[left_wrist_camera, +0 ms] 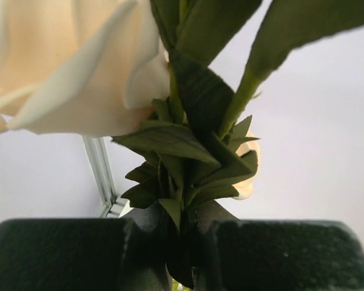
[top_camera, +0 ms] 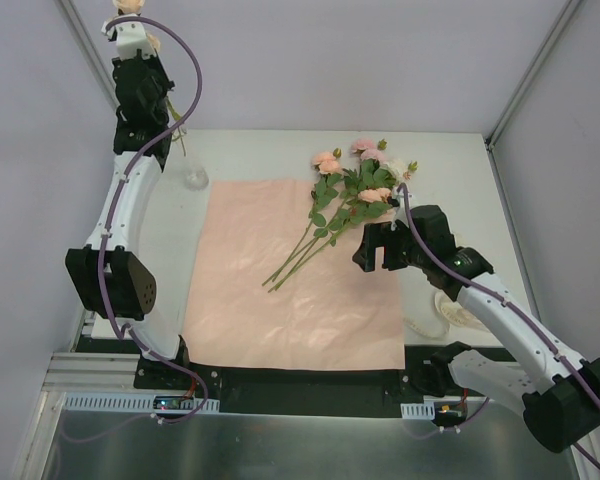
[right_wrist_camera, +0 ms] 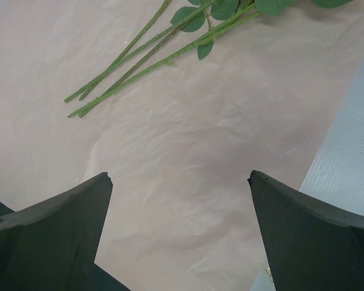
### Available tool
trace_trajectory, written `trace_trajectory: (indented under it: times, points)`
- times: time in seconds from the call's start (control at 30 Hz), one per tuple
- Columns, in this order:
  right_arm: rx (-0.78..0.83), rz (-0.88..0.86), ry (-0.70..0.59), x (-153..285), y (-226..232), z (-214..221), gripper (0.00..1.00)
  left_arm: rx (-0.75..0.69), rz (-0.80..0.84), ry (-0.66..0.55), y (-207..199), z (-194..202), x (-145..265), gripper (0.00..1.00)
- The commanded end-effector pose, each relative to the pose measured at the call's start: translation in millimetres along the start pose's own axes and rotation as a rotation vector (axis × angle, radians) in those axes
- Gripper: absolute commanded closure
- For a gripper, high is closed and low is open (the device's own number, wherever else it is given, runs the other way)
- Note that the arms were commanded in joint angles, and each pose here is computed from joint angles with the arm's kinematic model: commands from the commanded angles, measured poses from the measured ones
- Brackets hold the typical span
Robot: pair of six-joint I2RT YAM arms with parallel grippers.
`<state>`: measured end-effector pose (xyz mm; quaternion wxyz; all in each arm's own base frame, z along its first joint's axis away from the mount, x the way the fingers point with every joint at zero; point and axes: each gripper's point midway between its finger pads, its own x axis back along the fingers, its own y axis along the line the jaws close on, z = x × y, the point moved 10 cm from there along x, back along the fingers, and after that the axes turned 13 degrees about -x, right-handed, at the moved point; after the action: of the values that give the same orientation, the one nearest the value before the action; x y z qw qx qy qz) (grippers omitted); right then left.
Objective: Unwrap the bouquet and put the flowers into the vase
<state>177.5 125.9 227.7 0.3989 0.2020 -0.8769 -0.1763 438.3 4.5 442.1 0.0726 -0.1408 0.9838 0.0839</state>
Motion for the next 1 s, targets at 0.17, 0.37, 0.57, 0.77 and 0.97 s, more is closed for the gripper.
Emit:
trace_trajectory:
  times: [0.17,0.37,0.57,0.77,0.97]
  points:
    - [-0.012,-0.042,-0.053,2,10,-17,0.00,0.021,-0.079,-0.033,5,15,-7,1.00]
    - [-0.017,-0.041,-0.046,0,10,-16,0.00,0.011,-0.092,-0.008,2,32,-10,1.00]
    - [-0.017,-0.038,-0.041,-1,10,-16,0.00,-0.006,-0.102,0.021,-2,51,-16,1.00]
    - [-0.021,-0.038,-0.041,-1,10,-16,0.00,-0.008,-0.100,0.058,-6,67,-17,1.00]
    - [-0.025,-0.043,-0.033,-1,10,-15,0.00,-0.016,-0.095,0.093,-7,81,-11,0.73]
